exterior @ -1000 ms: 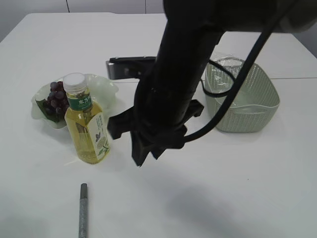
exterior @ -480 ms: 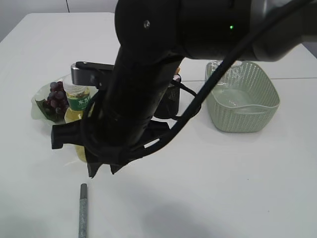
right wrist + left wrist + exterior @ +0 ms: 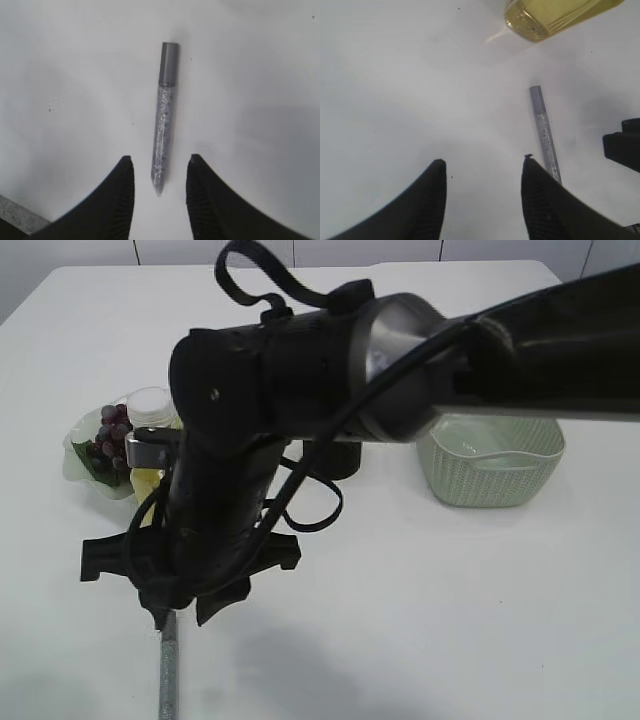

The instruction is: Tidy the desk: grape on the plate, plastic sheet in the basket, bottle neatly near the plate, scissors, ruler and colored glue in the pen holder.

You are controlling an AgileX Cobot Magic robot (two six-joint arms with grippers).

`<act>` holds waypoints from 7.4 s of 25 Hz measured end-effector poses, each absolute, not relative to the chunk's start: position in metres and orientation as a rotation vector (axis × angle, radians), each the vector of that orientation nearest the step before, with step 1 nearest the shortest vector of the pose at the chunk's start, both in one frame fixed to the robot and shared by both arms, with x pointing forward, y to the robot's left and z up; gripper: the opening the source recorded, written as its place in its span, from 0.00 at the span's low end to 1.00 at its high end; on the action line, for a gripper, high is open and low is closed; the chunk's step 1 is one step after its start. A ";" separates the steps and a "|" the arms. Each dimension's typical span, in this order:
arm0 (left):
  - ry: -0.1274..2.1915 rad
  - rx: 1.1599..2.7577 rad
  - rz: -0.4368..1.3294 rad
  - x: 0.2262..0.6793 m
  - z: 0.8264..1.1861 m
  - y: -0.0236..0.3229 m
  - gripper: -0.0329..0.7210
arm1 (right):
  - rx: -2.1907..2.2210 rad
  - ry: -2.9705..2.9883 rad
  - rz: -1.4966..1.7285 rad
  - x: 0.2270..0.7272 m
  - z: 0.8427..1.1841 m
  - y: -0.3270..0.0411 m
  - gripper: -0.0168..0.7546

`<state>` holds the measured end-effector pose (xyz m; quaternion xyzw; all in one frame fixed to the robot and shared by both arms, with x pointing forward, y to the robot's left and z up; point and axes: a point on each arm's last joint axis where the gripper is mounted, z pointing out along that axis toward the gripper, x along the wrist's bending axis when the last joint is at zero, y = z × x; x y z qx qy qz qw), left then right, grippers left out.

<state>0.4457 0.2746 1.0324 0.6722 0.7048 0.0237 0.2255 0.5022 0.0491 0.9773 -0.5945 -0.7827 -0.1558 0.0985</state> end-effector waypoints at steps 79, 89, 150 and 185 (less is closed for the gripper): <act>1.945 1.856 0.062 0.445 1.032 0.274 0.52 | -1.152 -2.492 -0.428 0.508 1.003 -0.043 0.09; 1.945 1.857 0.060 0.445 1.032 0.274 0.52 | -1.015 -2.278 -1.140 0.551 1.038 -0.127 0.09; 1.940 1.846 0.075 0.447 1.033 0.275 0.52 | -0.649 -2.505 -2.224 0.733 0.957 -0.140 0.25; 1.860 1.771 0.215 0.439 1.053 0.276 0.52 | -1.745 -2.624 -0.787 0.612 1.114 -0.208 0.32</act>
